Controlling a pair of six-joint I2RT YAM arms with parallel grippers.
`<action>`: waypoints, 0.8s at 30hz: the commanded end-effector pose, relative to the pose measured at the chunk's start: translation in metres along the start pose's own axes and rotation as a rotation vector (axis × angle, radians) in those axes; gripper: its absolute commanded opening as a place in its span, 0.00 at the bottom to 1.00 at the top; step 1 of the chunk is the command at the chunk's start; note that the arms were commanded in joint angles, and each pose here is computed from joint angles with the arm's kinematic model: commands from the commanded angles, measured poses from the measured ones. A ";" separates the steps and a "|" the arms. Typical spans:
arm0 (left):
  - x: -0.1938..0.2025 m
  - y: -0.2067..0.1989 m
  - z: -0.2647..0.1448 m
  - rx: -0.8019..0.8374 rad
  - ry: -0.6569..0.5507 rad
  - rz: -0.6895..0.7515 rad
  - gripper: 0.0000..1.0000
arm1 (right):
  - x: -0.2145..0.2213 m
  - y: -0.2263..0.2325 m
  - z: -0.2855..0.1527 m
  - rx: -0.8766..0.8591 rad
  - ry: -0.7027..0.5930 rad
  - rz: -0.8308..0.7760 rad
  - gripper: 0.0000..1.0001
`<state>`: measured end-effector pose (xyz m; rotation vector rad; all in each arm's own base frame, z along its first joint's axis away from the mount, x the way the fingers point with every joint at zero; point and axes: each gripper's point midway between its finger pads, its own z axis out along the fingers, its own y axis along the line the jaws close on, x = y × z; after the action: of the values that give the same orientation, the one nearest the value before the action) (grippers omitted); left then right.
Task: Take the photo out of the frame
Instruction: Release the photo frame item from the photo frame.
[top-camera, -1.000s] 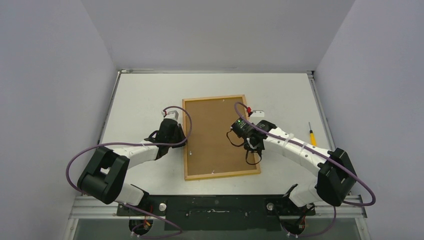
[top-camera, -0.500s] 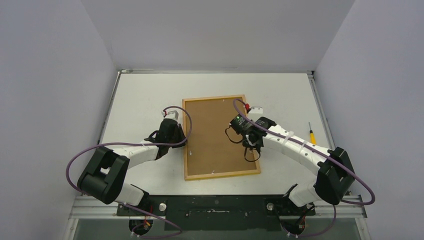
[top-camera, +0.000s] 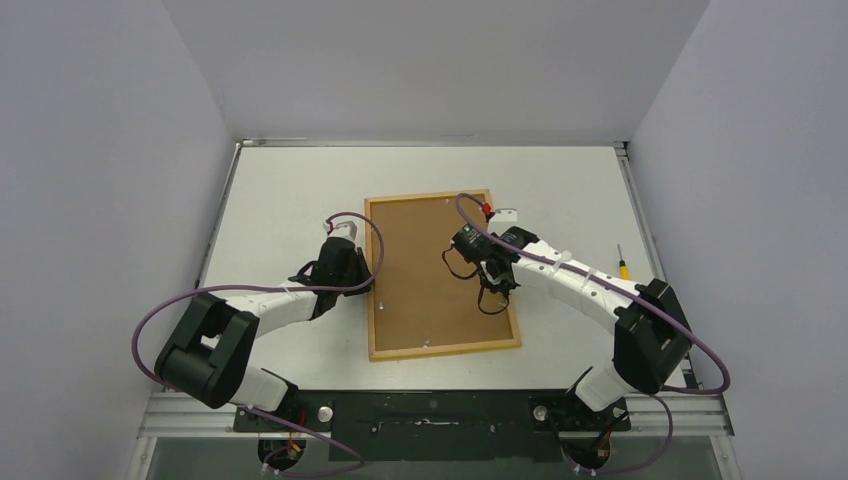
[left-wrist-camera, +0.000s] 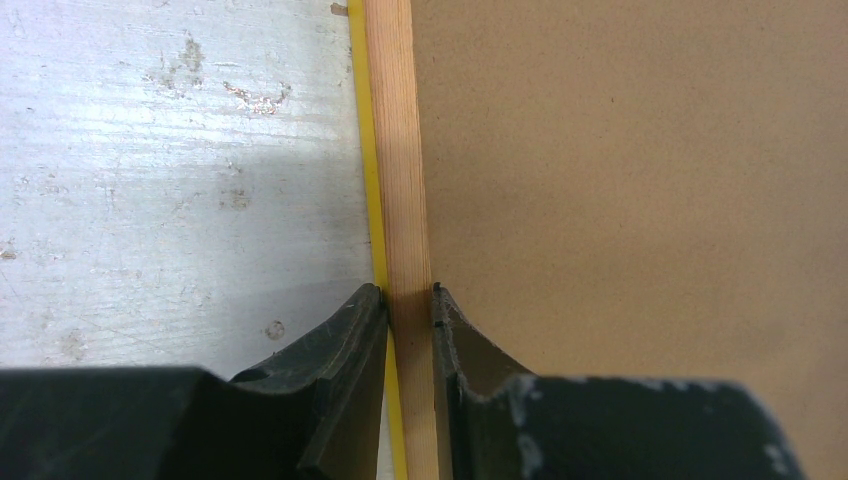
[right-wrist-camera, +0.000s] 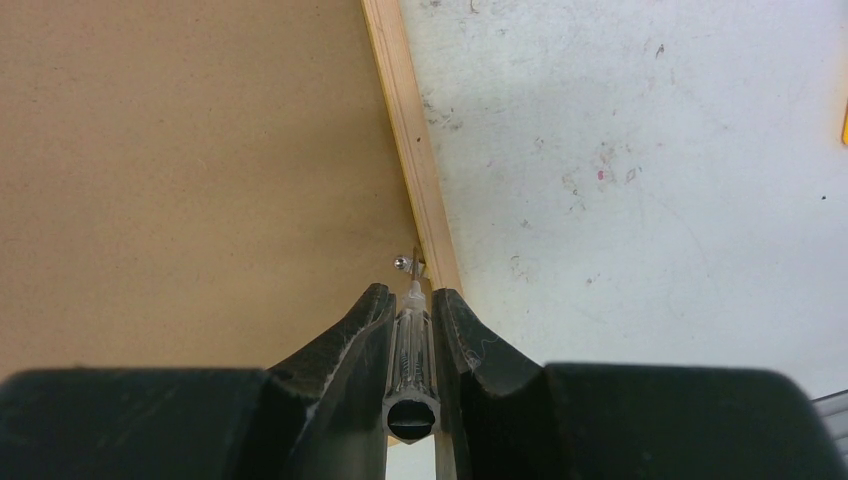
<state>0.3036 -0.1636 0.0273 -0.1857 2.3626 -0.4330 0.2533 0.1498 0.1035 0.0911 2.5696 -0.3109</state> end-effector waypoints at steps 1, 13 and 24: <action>-0.025 -0.009 -0.002 0.023 -0.072 -0.007 0.19 | -0.016 -0.001 0.000 0.019 -0.054 0.015 0.05; -0.025 -0.008 -0.003 0.022 -0.072 -0.005 0.19 | 0.007 -0.003 0.007 0.015 0.023 -0.032 0.05; -0.025 -0.008 -0.003 0.022 -0.072 -0.007 0.19 | 0.019 -0.004 0.002 -0.023 0.066 -0.056 0.05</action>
<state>0.3037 -0.1636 0.0273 -0.1860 2.3626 -0.4332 0.2503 0.1479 0.0968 0.0514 2.5897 -0.3242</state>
